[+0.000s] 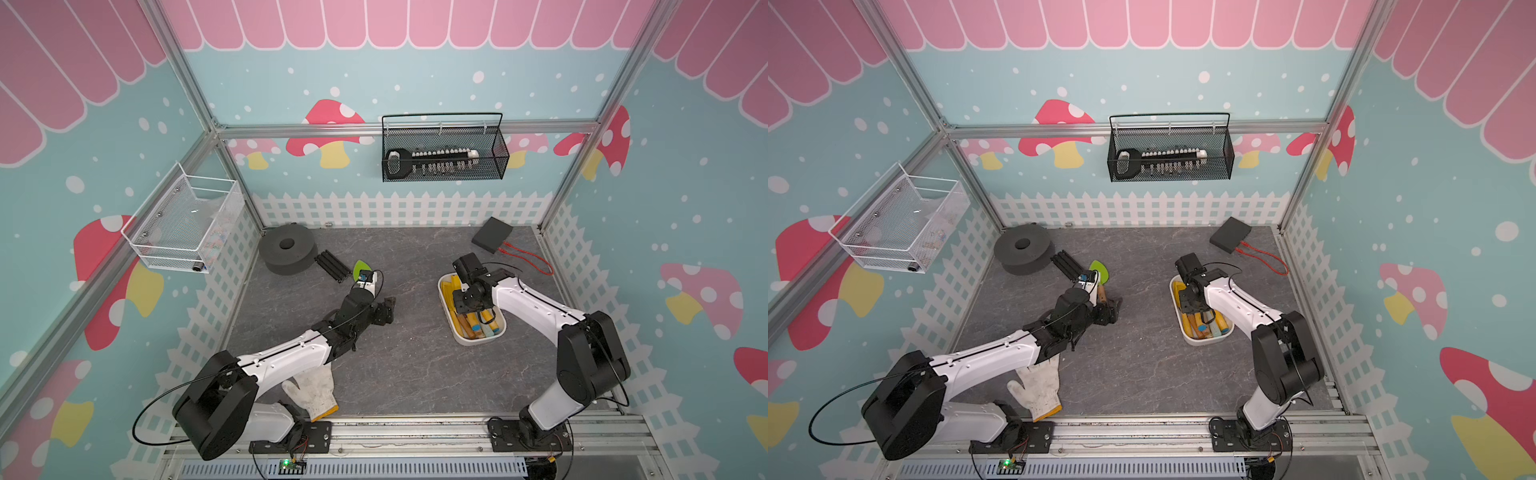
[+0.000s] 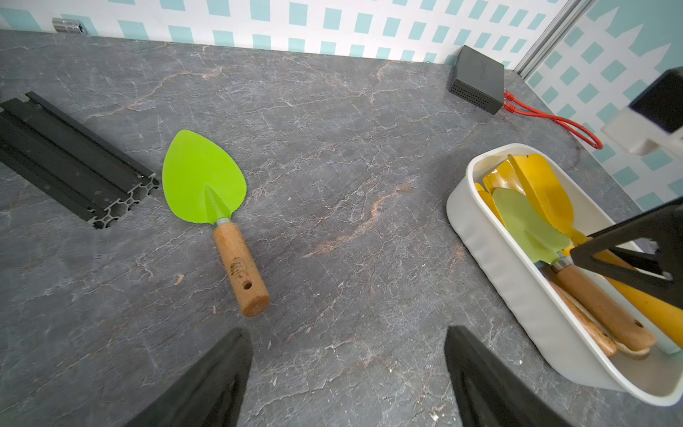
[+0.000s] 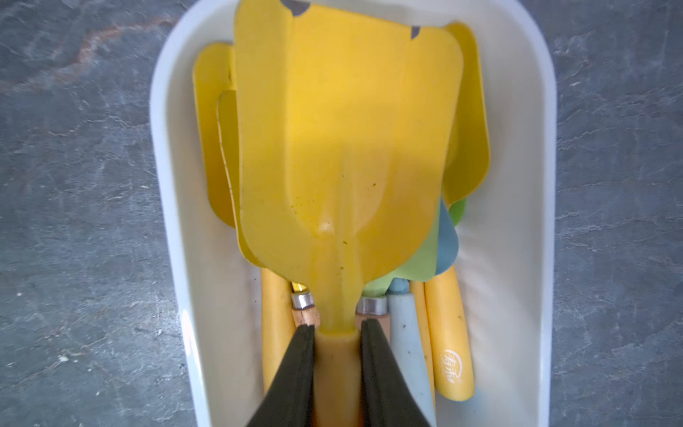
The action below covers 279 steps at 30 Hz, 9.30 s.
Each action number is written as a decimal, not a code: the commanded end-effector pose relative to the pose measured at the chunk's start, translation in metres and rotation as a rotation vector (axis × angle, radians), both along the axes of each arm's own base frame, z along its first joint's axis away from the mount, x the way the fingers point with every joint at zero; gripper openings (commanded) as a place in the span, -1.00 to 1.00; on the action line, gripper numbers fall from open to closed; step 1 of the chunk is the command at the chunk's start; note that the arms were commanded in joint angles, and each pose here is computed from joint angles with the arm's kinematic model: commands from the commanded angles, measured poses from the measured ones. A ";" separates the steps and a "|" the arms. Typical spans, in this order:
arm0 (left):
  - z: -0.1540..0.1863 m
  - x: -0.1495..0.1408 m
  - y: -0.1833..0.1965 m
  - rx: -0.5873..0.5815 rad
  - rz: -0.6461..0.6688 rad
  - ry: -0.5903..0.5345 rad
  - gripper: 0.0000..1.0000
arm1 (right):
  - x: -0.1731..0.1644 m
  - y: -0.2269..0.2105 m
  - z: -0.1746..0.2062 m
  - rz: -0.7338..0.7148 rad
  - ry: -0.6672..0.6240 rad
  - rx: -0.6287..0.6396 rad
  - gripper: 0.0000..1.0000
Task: Take the shovel out of the storage box
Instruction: Pick up the shovel from the storage box, then place the shovel at the center of the board, then pick up the shovel from the storage box, then place the shovel at the center of the board.
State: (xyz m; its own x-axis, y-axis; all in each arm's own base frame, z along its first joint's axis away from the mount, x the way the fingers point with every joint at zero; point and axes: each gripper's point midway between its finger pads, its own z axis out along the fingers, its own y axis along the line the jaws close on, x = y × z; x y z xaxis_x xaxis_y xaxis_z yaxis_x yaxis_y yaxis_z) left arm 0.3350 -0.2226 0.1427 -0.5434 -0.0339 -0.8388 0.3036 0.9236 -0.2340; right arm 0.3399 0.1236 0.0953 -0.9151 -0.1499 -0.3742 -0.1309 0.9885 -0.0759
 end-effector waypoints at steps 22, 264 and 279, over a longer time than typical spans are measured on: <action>-0.003 0.009 0.032 0.100 0.133 0.010 0.73 | 0.007 0.100 0.034 0.216 -0.020 0.261 -0.68; 0.005 0.009 0.007 0.055 0.095 0.004 0.76 | 0.058 0.180 0.008 0.225 0.104 0.405 -0.72; 0.005 0.010 0.011 0.053 0.118 -0.003 0.75 | 0.102 0.204 -0.036 0.146 0.112 0.388 -0.68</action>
State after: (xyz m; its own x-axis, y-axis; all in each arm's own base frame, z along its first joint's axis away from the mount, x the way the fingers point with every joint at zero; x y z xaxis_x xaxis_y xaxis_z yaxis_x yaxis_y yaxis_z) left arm 0.3456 -0.2103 0.1434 -0.5387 -0.0510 -0.8409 0.1890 0.9654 -0.1796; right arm 0.4350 0.3194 0.0590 -0.9317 -0.1717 -0.3200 -0.2758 0.9078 0.3158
